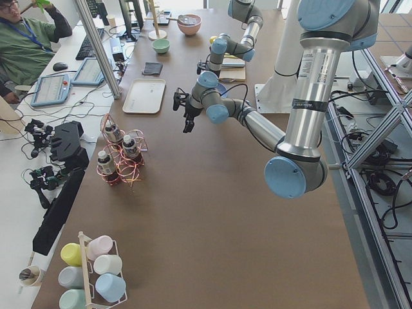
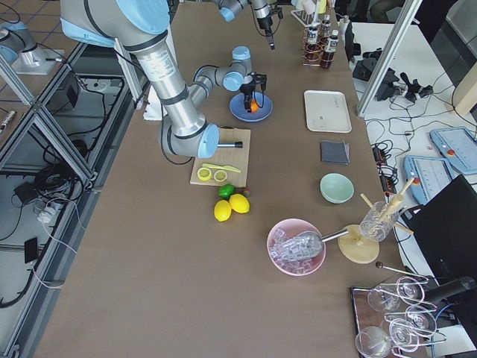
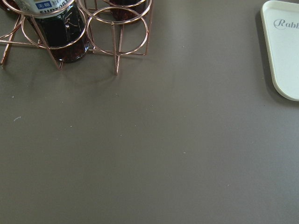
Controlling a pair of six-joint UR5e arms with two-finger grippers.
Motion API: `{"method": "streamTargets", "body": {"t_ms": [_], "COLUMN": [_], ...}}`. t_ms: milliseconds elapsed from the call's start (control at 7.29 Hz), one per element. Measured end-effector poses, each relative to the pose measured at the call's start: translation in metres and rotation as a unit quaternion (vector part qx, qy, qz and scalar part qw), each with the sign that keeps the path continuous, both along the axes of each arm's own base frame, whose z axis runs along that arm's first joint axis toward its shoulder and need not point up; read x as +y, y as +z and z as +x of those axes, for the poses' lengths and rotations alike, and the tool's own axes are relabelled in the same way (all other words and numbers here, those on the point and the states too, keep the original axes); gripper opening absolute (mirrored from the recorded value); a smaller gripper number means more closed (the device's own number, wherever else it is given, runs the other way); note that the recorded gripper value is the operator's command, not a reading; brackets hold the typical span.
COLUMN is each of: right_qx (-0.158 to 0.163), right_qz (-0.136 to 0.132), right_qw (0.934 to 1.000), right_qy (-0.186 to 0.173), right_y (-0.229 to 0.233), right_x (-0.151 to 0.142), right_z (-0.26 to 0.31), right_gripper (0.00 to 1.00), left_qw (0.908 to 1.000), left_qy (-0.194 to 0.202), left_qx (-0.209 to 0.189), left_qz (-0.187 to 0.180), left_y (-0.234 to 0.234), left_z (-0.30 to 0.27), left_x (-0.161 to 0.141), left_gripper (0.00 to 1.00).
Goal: Pick orange to plate
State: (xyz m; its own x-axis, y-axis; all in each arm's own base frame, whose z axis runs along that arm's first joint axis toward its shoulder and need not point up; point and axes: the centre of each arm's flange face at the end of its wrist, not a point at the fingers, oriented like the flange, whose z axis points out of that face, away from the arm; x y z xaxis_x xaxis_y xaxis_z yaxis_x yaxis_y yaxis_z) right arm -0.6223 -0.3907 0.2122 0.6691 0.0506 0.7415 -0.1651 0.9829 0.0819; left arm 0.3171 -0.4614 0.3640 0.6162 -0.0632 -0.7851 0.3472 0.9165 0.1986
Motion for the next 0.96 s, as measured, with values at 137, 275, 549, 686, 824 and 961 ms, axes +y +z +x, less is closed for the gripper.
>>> {"method": "streamTargets", "body": {"t_ms": [137,275,549,686,824,961], "right_qx": [-0.005,-0.006,0.003,0.015,0.033,0.052], "right_qz": [0.0,-0.001,-0.017,-0.03,-0.039,-0.038], "right_qw": [1.0,1.0,0.9998,0.9994,0.9987,0.9979], "right_qy": [0.0,-0.001,-0.005,-0.005,0.001,0.005], "right_y": [-0.006,-0.013,-0.049,-0.063,-0.064,-0.052], "right_x": [0.0,0.002,0.008,0.007,-0.004,-0.021], "right_z": [0.003,0.01,0.058,0.096,0.13,0.165], "right_gripper": [1.0,1.0,1.0,1.0,1.0,1.0], "left_qw": [1.0,1.0,0.9993,0.998,0.9964,0.9941], "left_qy": [0.0,0.001,0.028,0.052,0.082,0.105], "left_qx": [0.0,0.0,0.016,0.017,0.001,-0.028], "left_qz": [-0.001,-0.001,-0.021,-0.03,-0.019,-0.001], "left_y": [0.001,0.001,0.003,0.015,0.038,0.069], "left_z": [0.0,0.001,-0.006,-0.027,-0.057,-0.095], "left_x": [0.0,0.0,0.003,0.001,0.0,0.002], "left_gripper": [0.98,0.98,0.98,0.98,0.98,0.98]}}
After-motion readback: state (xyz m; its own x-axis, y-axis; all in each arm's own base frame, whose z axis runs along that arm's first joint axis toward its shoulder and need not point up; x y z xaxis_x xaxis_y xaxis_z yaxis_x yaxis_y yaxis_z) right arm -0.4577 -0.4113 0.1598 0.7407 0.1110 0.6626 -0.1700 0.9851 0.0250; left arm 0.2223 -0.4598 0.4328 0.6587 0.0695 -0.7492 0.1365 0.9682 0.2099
